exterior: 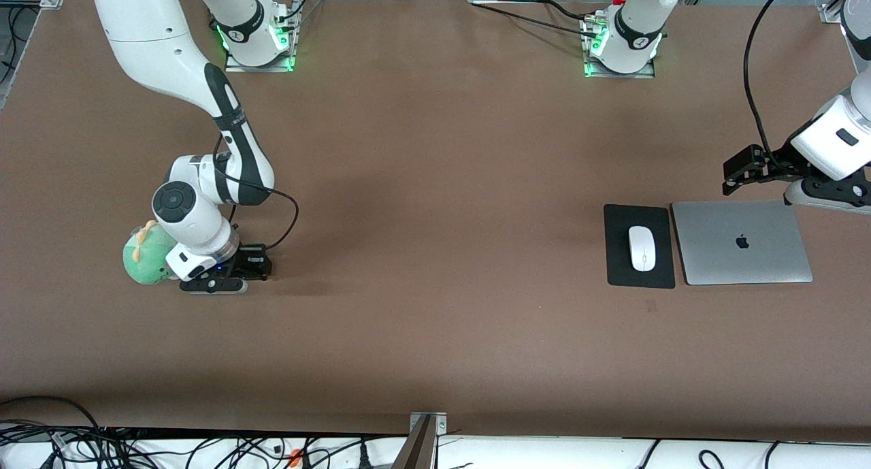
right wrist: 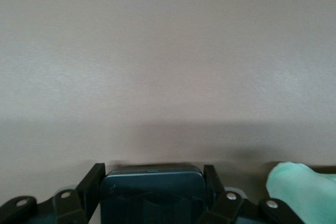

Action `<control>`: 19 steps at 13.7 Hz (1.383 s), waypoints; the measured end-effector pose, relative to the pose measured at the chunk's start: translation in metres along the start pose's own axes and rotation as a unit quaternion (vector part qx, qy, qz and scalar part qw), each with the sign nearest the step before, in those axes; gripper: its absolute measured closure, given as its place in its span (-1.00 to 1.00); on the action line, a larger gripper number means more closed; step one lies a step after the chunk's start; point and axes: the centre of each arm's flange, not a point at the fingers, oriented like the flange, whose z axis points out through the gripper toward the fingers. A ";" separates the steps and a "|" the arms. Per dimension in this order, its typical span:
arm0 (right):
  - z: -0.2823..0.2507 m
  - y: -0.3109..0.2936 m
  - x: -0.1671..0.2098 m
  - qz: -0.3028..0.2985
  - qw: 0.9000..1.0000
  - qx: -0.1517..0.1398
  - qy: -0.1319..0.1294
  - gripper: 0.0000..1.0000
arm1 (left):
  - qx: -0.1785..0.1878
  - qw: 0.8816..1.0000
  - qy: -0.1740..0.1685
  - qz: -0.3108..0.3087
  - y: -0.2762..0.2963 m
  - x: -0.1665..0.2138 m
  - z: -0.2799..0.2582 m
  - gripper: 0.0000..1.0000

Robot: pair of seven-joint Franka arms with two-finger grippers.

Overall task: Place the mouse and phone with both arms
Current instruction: 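Carry the phone with the right gripper toward the green plush toy, then lower the phone beside the plush toy and open the right gripper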

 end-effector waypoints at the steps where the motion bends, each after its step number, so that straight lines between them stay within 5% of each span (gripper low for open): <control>1: 0.004 0.003 -0.005 0.002 1.000 0.000 0.005 -0.59 | 0.000 1.000 0.000 0.000 0.000 0.000 0.000 -1.00; 5: 0.009 0.001 -0.013 0.004 1.000 0.003 0.006 -0.59 | 0.000 1.000 0.000 0.000 0.000 0.000 0.000 -1.00; 8: 0.007 0.000 -0.012 0.005 1.000 0.004 0.008 -1.00 | -0.001 1.000 0.001 0.005 0.006 0.001 0.000 -1.00; 19: -0.097 -0.012 0.037 0.003 0.999 0.028 -0.034 -1.00 | -0.002 1.000 0.001 0.012 0.013 0.002 -0.001 -1.00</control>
